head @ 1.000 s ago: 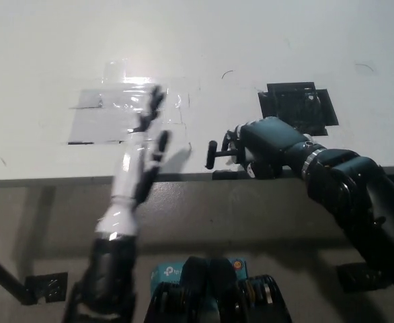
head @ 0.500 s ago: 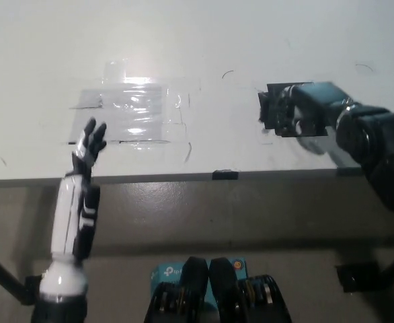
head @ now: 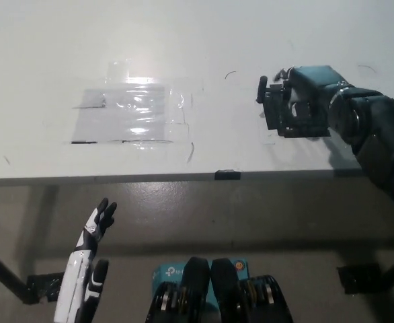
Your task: The robot uses right hand to pick up a small white air pumper and uses its left hand to compress it, and then puts it on the desk
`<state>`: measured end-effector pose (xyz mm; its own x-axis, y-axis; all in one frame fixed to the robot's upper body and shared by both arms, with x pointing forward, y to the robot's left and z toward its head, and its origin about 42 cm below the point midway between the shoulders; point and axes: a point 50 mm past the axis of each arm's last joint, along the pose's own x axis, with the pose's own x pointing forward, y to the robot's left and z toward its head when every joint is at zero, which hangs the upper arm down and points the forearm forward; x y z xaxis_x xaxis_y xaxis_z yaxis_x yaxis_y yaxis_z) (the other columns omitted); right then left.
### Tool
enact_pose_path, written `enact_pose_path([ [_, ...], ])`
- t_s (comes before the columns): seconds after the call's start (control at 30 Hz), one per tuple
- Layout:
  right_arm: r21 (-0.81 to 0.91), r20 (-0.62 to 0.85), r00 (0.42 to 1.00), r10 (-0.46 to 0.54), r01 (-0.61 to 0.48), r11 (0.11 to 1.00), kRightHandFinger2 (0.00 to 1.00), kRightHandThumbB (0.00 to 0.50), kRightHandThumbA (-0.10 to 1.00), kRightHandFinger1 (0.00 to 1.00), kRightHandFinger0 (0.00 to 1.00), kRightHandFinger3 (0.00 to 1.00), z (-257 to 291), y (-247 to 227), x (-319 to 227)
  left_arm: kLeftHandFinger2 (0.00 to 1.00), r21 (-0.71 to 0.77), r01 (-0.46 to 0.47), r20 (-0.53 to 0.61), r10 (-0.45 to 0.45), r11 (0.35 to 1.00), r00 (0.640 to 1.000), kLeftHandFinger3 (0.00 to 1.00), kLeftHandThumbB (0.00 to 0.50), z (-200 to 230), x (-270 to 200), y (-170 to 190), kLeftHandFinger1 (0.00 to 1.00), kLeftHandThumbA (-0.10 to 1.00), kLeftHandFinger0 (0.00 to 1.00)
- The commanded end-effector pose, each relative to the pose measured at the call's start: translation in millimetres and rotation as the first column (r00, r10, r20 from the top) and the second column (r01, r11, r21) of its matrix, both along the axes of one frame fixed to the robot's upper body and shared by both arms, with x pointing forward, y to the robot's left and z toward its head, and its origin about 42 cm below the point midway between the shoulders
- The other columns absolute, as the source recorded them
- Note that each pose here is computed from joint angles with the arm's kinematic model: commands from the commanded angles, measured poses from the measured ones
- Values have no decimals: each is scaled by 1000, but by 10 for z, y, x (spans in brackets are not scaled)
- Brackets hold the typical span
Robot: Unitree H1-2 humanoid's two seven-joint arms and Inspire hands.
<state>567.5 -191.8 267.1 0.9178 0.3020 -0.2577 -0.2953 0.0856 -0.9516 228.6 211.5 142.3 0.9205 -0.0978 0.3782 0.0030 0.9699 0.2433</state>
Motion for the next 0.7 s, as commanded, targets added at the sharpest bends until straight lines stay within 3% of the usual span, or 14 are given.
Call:
enact_pose_path([
  [0.0,63,-46,996,71,-68,996,1000,438,479,1000,1000,1000,494,107,49,1000,-6,25,56,-24,1000,998,1000,278,3,-48,2,1000,1000,1000],
  [0.1,70,-56,994,91,-87,994,1000,490,595,1000,1000,1000,451,90,3,1000,6,22,51,-22,1000,998,1000,270,-47,-45,21,1000,1000,1000],
  [0.33,105,-76,993,85,-76,992,1000,484,668,1000,1000,1000,523,11,-46,1000,3,5,32,-6,1000,999,1000,294,-96,-24,129,1000,1000,1000],
  [0.43,128,-14,996,84,-81,988,1000,436,733,1000,1000,1000,609,-52,-51,1000,6,8,29,-8,1000,1000,1000,289,-105,-27,173,1000,1000,1000],
  [0.53,216,112,989,99,-122,969,1000,405,935,1000,1000,1000,864,-129,-80,1000,-8,-3,22,3,1000,1000,1000,294,-113,-53,192,1000,1000,1000],
  [0.57,235,143,985,97,-129,963,1000,405,952,1000,1000,1000,956,-159,-107,1000,-8,-2,23,2,1000,1000,1000,295,-110,-42,194,1000,1000,1000],
  [0.63,378,254,964,84,-179,908,1000,393,969,1000,1000,1000,1229,-272,-179,1000,-3,3,32,-3,1000,999,1000,284,-98,1,198,1000,1000,1000],
  [0.67,438,338,939,66,-219,872,1000,353,1000,1000,1000,1000,1441,-332,-273,1000,-4,4,41,-4,1000,999,1000,283,-85,61,198,1000,1000,1000],
])
